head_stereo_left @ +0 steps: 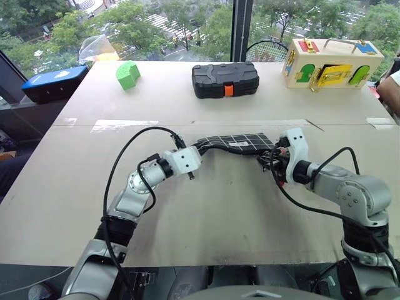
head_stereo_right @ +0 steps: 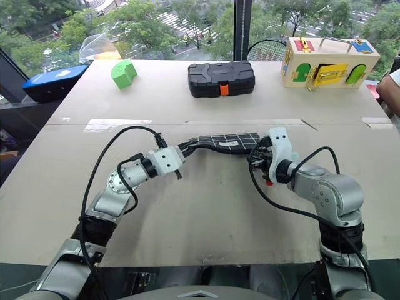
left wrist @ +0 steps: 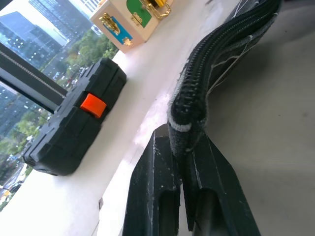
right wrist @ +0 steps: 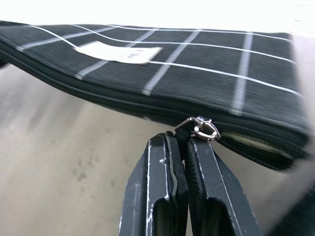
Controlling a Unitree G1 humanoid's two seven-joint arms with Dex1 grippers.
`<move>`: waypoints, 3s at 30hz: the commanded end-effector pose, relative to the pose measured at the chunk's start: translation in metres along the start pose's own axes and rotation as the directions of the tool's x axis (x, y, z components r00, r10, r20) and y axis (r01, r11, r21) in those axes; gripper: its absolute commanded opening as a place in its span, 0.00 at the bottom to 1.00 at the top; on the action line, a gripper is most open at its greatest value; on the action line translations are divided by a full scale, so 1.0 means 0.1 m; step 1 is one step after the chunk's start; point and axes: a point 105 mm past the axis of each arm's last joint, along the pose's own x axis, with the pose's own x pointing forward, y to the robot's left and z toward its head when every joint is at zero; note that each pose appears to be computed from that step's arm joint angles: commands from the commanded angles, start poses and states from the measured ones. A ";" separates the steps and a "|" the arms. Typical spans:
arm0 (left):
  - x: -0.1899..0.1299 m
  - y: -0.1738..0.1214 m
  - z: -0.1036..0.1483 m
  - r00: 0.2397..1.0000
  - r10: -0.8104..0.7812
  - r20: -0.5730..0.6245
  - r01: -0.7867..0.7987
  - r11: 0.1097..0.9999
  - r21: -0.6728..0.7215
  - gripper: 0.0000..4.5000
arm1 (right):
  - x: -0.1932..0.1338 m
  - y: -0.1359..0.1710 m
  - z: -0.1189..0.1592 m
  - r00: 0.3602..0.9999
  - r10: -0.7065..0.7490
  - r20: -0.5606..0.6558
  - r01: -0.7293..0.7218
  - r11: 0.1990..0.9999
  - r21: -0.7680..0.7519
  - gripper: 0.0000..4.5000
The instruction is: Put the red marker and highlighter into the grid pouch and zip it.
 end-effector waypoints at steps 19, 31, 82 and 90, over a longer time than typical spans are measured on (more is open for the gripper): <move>-0.01 0.04 0.10 0.999 0.042 0.024 -0.043 0.998 0.037 0.00 | -0.06 0.21 0.20 0.993 0.097 0.068 -0.098 0.995 0.013 0.02; 0.10 -0.09 0.19 0.998 -0.020 0.055 0.016 0.998 0.063 0.00 | 0.17 0.73 0.27 0.959 0.280 0.032 -0.279 0.960 -0.034 0.02; 0.04 -0.17 0.22 0.993 -0.117 0.029 0.114 0.991 0.074 0.00 | 0.35 1.15 0.17 0.855 0.485 -0.181 -0.513 0.841 -0.171 0.02; 0.01 -0.13 0.15 0.997 -0.080 0.018 0.079 0.997 0.026 0.00 | 0.03 0.64 0.30 0.942 0.336 -0.024 -0.331 0.912 -0.242 0.15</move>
